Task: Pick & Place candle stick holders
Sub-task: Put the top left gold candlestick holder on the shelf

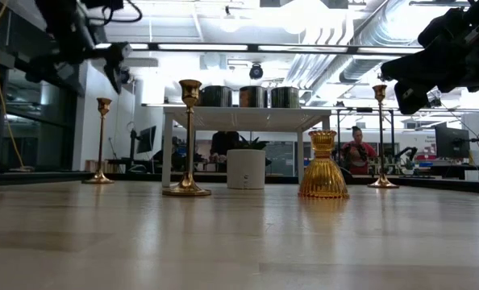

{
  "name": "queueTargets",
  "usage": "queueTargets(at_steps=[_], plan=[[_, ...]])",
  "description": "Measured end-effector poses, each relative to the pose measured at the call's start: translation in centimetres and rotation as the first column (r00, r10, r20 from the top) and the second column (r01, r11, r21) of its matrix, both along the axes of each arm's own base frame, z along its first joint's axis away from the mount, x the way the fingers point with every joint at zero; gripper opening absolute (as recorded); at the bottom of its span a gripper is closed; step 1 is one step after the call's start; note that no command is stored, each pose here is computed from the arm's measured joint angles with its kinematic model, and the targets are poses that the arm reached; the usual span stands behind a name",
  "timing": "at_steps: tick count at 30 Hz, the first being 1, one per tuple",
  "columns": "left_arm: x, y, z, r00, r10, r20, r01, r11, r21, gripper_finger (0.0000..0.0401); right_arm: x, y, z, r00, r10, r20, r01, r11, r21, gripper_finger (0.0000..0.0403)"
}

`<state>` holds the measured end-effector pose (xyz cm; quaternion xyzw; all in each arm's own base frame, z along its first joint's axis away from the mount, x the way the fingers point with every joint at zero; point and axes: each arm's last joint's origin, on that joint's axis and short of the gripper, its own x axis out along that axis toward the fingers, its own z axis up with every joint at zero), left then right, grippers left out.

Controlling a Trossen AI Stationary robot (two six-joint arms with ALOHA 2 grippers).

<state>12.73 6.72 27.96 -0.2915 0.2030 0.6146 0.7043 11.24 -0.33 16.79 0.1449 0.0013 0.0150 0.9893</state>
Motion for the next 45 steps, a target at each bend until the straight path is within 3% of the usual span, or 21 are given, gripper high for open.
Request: queueTargets(at_steps=[5, 14, 20, 35, 41, 45], plan=[[0.5, 0.1, -3.5, 0.999, -0.018, 0.043, 0.016, 0.999, 0.028, 0.0388, 0.0, 0.0, 0.0, 1.000, 0.000, 0.000, 0.000, 1.000, 0.000, 0.0003], [0.9, 0.5, -8.0, 0.996, -0.083, -0.029, 0.087, 0.984, 0.154, 0.0388, 0.0, 0.0, 0.0, 1.000, 0.000, 0.000, 0.000, 1.000, 0.000, 0.0003], [0.5, 0.3, -9.1, 0.995, -0.082, -0.058, 0.090, 0.985, 0.146, 0.0388, 0.0, 0.0, 0.0, 1.000, 0.000, 0.000, 0.000, 1.000, 0.000, 0.0003], [-0.8, 0.8, -11.6, 1.000, 0.021, 0.000, -0.020, 0.961, 0.276, 0.0388, 0.0, 0.0, 0.0, 1.000, 0.000, 0.000, 0.000, 1.000, 0.000, 0.0003], [-1.6, 1.4, -12.3, 0.992, 0.116, -0.043, -0.097, 0.946, 0.309, 0.0388, 0.0, 0.0, 0.0, 1.000, 0.000, 0.000, 0.000, 1.000, 0.000, 0.0003], [-1.6, 1.7, -12.0, 0.990, 0.142, -0.007, -0.132, 0.936, 0.327, 0.0388, 0.0, 0.0, 0.0, 1.000, 0.000, 0.000, 0.000, 1.000, 0.000, 0.0003]])
